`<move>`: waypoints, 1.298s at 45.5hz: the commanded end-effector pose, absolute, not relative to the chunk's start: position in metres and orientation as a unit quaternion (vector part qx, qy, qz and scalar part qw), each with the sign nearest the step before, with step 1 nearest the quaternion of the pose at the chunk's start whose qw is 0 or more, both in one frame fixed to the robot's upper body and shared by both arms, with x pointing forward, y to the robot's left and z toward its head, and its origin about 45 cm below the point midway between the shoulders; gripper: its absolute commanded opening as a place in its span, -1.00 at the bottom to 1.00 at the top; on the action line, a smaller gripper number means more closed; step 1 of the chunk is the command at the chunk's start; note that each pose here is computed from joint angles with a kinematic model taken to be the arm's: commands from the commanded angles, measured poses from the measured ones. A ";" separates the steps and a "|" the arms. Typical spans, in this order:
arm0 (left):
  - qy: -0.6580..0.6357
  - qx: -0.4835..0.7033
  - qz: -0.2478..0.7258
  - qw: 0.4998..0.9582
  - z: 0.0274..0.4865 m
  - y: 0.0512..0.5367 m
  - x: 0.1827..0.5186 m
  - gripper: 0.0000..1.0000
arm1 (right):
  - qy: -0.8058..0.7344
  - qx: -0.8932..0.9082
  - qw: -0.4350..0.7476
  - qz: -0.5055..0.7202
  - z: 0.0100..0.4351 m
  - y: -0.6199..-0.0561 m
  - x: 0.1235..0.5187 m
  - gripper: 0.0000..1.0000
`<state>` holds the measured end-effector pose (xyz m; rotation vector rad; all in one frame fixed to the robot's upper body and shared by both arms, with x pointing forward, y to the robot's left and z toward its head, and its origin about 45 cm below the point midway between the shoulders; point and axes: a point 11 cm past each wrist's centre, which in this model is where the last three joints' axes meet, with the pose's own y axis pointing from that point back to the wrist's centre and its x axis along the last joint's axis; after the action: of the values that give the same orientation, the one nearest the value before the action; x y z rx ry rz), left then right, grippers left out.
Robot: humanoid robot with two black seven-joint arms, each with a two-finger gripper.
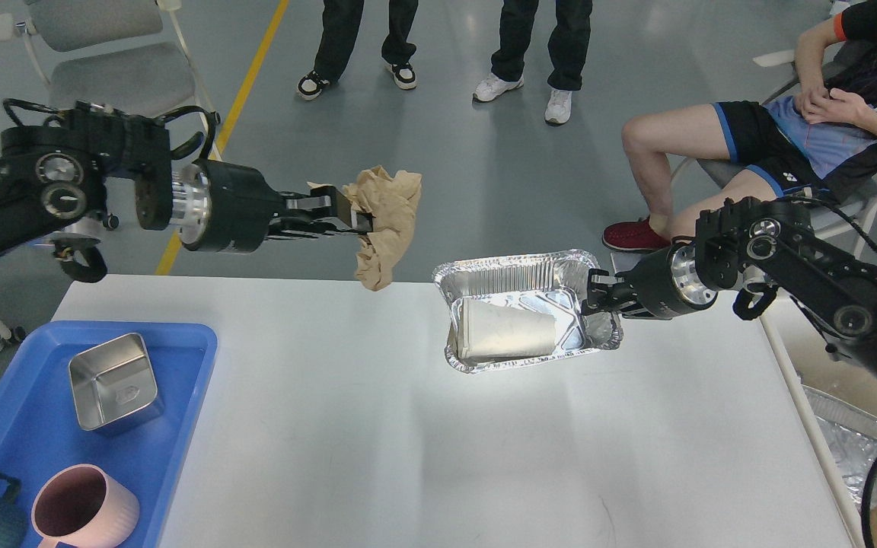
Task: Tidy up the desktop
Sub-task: 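Lift the paper bag with the left gripper and carry it over the foil tray, then release the paper bag into the foil tray and withdraw the left gripper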
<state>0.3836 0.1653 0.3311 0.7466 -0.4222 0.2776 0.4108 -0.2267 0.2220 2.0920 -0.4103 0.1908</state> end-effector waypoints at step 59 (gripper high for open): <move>-0.111 0.310 0.135 0.935 0.248 -0.002 0.411 0.94 | -0.170 0.860 0.474 0.079 0.224 -0.231 0.407 -1.00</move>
<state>0.4044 -0.0112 0.2371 0.6626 -0.2390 0.2530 0.4070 -0.2308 0.2236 2.1034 -0.4161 0.1934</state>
